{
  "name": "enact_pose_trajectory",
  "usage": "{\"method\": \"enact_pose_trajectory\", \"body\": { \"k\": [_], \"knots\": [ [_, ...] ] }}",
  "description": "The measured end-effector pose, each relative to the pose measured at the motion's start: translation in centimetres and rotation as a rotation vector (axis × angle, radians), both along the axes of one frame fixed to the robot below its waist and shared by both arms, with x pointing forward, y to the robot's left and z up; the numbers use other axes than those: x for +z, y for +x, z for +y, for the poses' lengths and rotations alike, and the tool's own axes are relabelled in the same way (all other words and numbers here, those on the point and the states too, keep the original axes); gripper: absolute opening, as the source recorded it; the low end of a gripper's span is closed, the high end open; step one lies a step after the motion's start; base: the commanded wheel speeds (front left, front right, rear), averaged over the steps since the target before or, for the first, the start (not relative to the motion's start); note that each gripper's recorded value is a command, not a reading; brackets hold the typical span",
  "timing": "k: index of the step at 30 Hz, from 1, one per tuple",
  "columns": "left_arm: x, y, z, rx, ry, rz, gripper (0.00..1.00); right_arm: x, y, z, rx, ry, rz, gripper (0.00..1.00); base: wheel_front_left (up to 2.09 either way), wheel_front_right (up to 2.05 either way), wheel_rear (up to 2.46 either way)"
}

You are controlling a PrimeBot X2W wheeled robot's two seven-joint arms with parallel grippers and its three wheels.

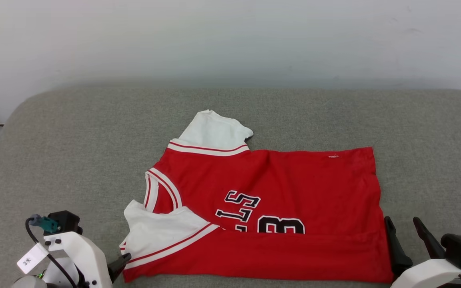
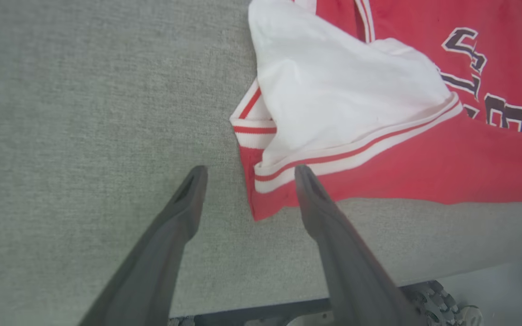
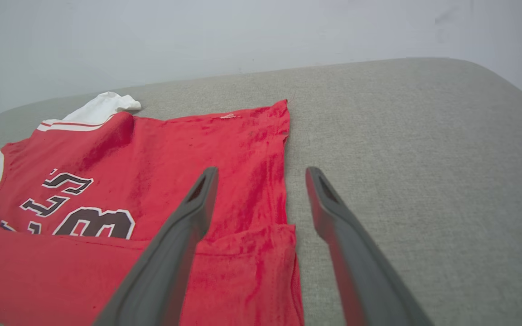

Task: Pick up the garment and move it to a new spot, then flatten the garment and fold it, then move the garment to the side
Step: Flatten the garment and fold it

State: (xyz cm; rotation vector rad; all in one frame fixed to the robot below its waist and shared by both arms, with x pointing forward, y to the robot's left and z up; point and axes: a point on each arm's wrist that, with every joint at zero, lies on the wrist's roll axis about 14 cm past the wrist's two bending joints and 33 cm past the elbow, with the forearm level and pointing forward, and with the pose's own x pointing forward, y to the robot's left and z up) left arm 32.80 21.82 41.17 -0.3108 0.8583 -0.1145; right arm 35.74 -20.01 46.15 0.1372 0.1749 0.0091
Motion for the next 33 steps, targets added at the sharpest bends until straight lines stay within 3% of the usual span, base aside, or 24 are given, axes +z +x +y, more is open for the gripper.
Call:
{"method": "enact_pose_trajectory", "body": {
  "k": [16,17,18,19,20,28,33],
  "knots": [
    [-4.7,0.1,-3.0,-0.081,-0.018,0.255,1.0,-3.0,0.1,-1.3,-0.057,0.031,0.111,1.0,0.0,0.0,0.0],
    [-4.8,0.3,-3.1,-0.082,-0.018,0.257,0.53,-3.2,0.1,-1.5,-0.062,0.036,0.122,1.0,0.0,0.0,0.0],
    [-4.9,0.3,-3.1,-0.085,-0.017,0.258,0.36,-3.3,0.0,-1.6,-0.066,0.038,0.129,1.0,0.0,0.0,0.0],
    [-4.9,0.4,-3.2,-0.087,-0.017,0.253,0.14,-3.4,-0.1,-1.7,-0.071,0.042,0.135,1.0,0.0,0.0,0.0],
    [-4.7,0.5,-3.3,-0.09,-0.018,0.241,0.0,-3.6,-0.1,-2.0,-0.077,0.046,0.146,1.0,0.0,0.0,0.0],
    [-2.6,1.0,-4.1,-0.105,0.002,0.113,0.0,-3.5,-0.9,-4.3,-0.103,0.043,0.223,1.0,0.0,0.0,0.0],
    [-1.1,0.9,-3.8,-0.1,0.02,0.052,0.0,-5.0,-2.0,-4.0,-0.036,0.039,0.397,1.0,0.0,0.0,0.0]
  ]
}}
